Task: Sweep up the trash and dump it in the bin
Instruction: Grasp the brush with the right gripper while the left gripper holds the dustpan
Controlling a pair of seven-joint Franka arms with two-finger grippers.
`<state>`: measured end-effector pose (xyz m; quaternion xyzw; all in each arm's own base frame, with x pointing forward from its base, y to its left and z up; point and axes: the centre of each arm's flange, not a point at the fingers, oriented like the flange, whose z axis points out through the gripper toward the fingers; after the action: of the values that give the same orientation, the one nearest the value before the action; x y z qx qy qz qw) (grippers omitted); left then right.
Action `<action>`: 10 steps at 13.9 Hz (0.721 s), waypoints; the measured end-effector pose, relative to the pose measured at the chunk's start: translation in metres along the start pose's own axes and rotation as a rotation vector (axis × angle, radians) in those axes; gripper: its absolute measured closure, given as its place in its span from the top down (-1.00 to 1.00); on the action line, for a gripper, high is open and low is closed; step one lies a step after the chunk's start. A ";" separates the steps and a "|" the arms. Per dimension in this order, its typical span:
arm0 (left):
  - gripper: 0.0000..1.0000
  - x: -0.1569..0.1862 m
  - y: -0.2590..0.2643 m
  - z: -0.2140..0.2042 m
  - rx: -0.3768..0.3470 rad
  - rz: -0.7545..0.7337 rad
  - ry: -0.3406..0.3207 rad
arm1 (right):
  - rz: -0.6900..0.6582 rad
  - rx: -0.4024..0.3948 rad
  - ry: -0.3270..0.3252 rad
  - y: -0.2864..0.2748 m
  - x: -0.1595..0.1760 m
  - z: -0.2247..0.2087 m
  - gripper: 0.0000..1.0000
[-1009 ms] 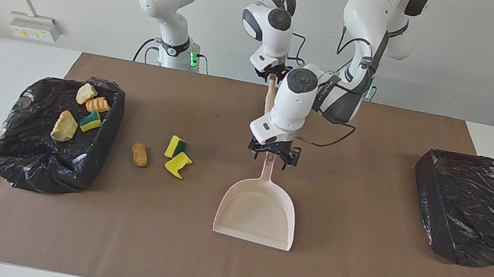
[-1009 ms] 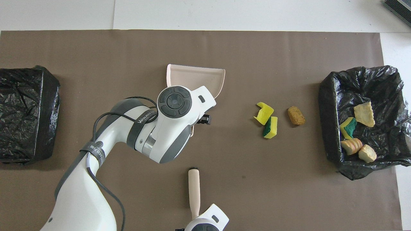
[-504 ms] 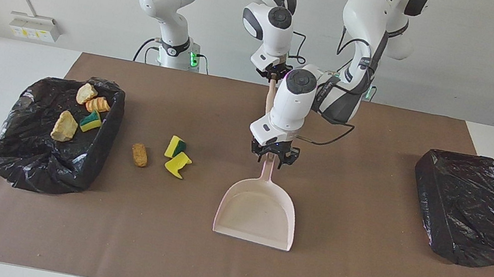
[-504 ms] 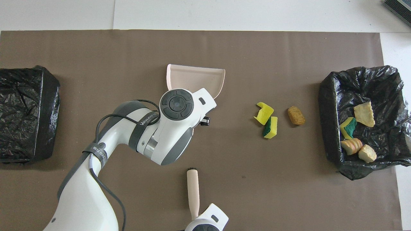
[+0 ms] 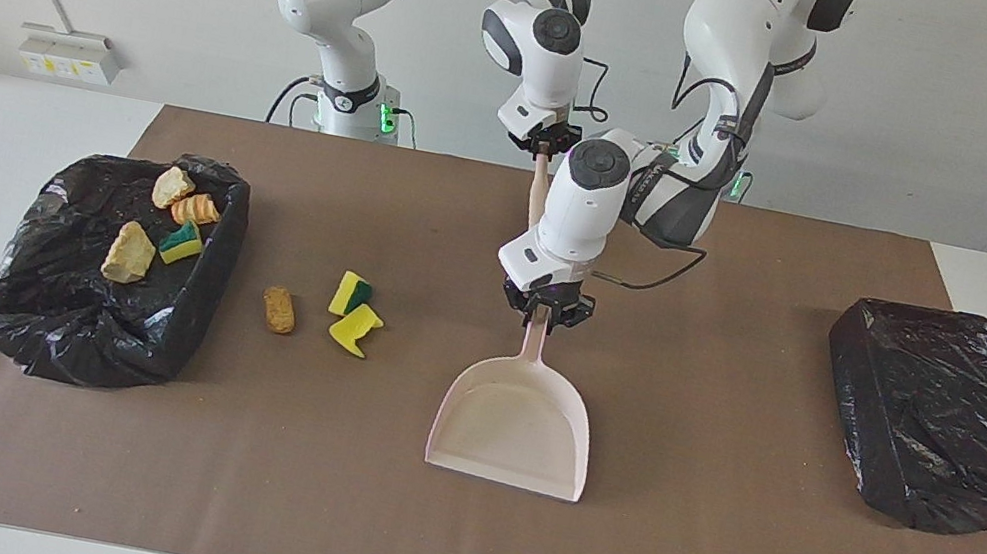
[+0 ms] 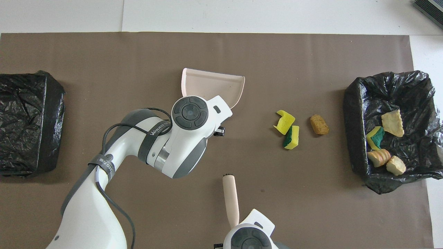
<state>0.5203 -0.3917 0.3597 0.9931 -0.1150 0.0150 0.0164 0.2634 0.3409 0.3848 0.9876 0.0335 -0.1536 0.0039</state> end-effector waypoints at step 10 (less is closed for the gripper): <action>-0.36 -0.015 -0.032 -0.050 0.079 0.477 -0.088 | 0.043 -0.169 0.084 0.156 0.104 -0.050 -0.49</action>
<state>0.5122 -0.3550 0.4084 0.9374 -0.3462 -0.0205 -0.0315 0.3879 0.1928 0.4007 0.9898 0.0251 -0.1085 0.0890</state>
